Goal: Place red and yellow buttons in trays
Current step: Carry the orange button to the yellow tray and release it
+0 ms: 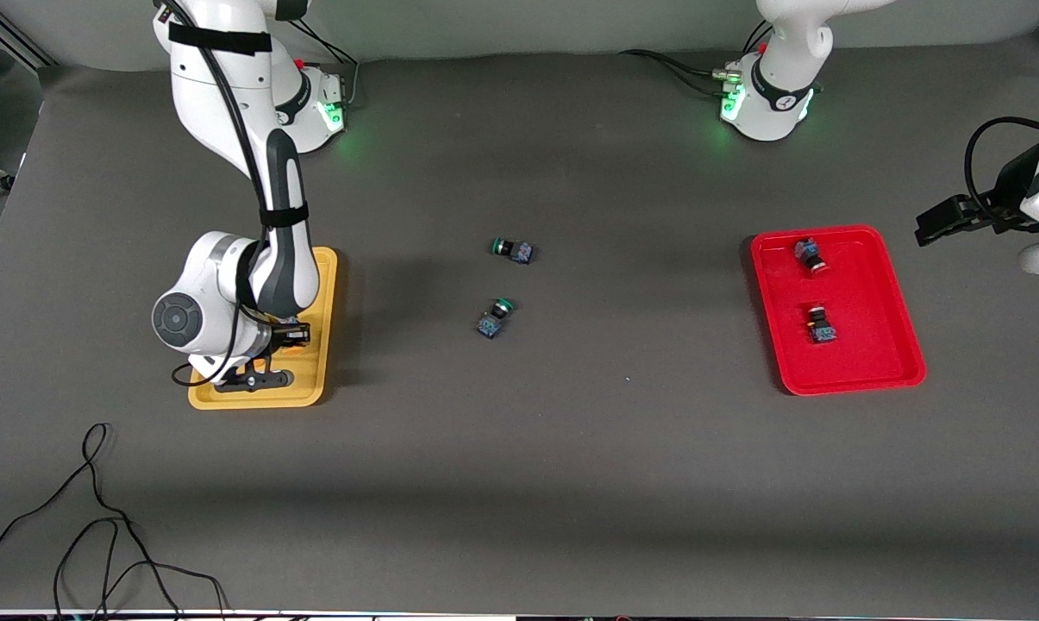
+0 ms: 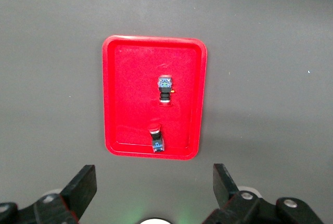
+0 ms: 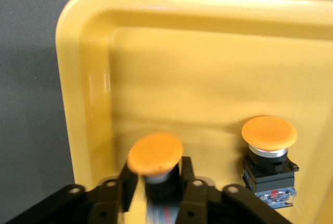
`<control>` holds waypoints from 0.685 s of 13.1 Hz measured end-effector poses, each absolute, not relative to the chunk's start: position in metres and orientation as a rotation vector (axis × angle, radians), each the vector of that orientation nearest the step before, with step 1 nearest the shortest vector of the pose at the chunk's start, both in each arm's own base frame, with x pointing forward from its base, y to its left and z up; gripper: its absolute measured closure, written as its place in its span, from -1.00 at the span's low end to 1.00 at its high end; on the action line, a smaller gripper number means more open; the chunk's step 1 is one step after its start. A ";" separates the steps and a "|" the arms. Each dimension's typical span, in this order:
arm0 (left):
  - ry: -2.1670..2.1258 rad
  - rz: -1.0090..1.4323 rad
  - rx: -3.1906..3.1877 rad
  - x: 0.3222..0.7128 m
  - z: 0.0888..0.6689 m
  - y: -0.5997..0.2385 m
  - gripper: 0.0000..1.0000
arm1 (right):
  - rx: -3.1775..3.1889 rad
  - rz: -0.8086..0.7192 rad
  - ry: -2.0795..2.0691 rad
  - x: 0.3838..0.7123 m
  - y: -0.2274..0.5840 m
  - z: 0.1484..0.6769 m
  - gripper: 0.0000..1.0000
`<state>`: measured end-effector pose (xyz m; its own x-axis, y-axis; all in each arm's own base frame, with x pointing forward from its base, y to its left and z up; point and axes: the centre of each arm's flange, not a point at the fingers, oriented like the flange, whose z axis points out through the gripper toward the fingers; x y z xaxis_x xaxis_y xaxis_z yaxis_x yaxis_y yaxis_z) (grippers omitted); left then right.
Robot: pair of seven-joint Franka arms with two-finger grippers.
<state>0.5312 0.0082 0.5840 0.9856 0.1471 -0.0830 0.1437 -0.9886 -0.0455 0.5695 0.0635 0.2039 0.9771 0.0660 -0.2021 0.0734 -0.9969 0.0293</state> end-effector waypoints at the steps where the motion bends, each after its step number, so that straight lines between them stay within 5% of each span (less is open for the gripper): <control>1: -0.226 0.134 -3.091 0.531 0.584 0.008 -1.00 | 3.091 -0.300 0.110 0.572 0.064 0.208 -0.18; 5: -0.226 0.135 -3.091 0.531 0.583 0.008 -1.00 | 3.144 -0.224 0.100 0.588 0.066 0.250 -1.00; 9: -0.225 0.139 -3.091 0.531 0.582 0.008 -1.00 | 3.192 -0.269 0.107 0.607 0.068 0.374 -1.00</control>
<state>0.5315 0.0082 0.5825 0.9855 0.1465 -0.0862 0.1430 -0.9887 -0.0454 0.6071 0.0685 0.3736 0.9837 0.0717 -0.1651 0.0611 -0.9958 -0.0685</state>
